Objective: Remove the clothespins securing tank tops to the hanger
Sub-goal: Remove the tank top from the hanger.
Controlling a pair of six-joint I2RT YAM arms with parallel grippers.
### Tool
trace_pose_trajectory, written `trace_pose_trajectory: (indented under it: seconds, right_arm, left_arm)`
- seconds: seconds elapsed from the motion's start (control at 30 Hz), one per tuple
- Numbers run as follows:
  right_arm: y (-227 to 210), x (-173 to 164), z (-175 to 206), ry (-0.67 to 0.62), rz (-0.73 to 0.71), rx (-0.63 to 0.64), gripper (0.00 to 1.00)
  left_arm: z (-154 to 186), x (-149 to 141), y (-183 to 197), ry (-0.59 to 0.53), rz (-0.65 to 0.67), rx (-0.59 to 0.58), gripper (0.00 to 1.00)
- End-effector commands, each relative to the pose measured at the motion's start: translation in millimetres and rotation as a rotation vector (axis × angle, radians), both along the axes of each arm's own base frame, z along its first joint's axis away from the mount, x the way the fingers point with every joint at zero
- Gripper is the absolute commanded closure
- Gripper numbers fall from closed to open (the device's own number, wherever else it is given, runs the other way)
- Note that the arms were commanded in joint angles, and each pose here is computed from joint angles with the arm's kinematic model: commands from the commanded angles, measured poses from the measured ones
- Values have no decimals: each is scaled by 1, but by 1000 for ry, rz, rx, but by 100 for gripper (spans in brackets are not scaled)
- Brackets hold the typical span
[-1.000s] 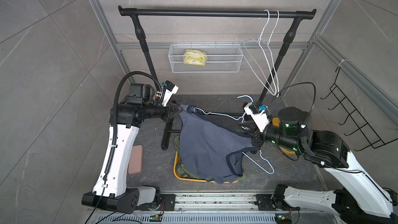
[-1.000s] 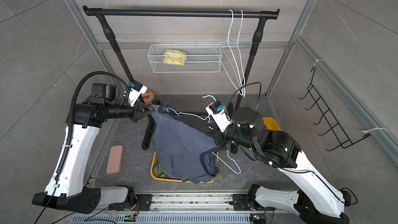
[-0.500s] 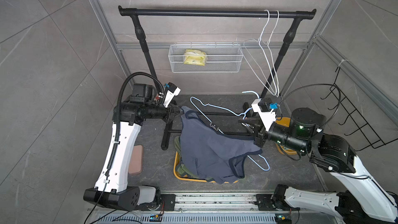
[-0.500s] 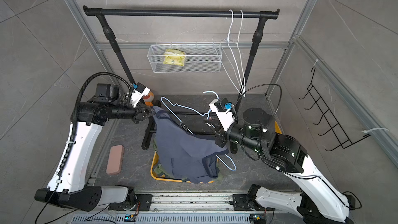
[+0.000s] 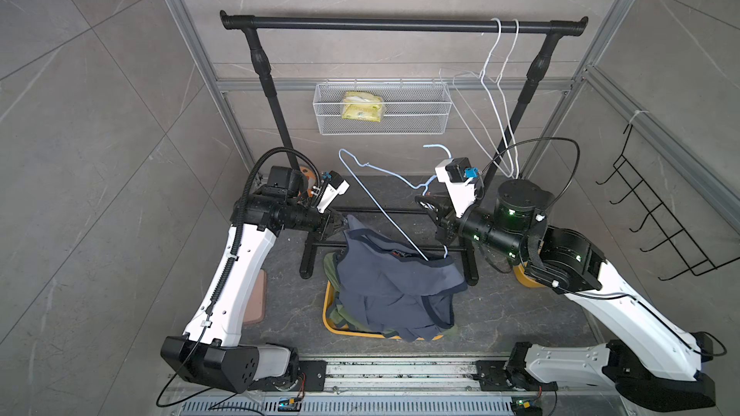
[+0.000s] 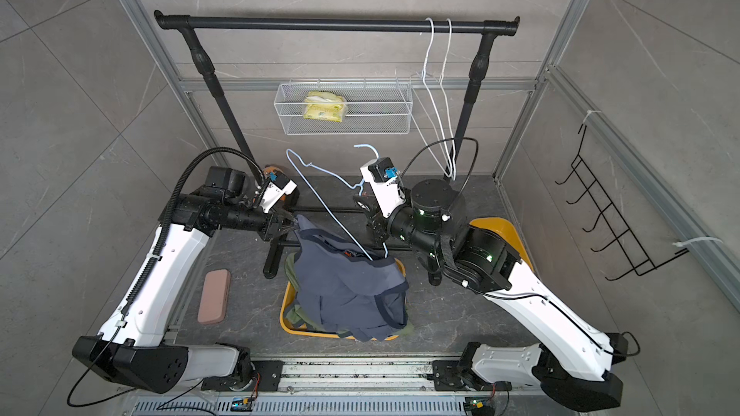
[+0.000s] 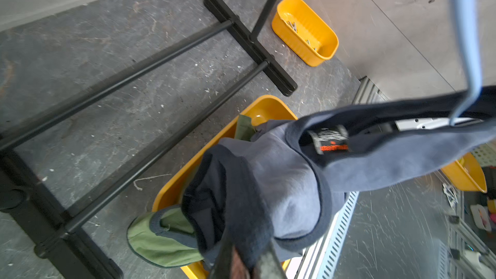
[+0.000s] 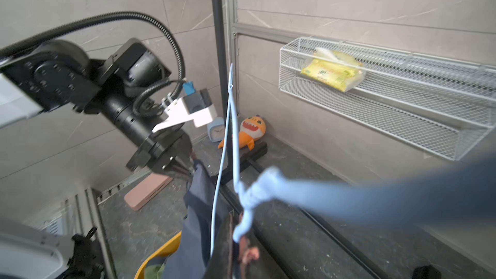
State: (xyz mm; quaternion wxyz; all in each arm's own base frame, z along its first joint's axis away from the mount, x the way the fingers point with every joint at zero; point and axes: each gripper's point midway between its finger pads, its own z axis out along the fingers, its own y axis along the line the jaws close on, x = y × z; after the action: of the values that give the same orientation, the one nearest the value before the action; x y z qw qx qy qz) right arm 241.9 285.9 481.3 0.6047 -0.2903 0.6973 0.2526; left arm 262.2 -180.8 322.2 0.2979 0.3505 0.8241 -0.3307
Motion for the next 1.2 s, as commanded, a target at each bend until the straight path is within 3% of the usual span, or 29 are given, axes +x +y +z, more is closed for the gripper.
trace_pose_trajectory:
  seconds: [0.0,0.27,0.47,0.67,0.83,0.93,1.17]
  right_arm:
    - [5,22,24,-93,-90,101,100]
    - [43,67,11,-135,-170,87,100]
    - [58,85,20,-202,-205,164,100]
    - [46,95,23,-238,-297,245,100]
    - [52,98,26,-224,-281,173,100]
    - [48,96,32,-215,-278,119,100]
    - [21,101,62,-198,-371,-15,100]
  left_arm:
    - [21,-17,-5,-98,-69,-45,100]
    - [1,11,8,-114,45,65,100]
    - [-4,4,2,-113,-9,31,100]
    - [-9,-5,2,-137,-40,38,100]
    - [-20,2,1,-136,-41,79,99]
    - [-22,2,-2,-136,-56,88,91]
    - [-15,-3,-10,-174,-102,87,56]
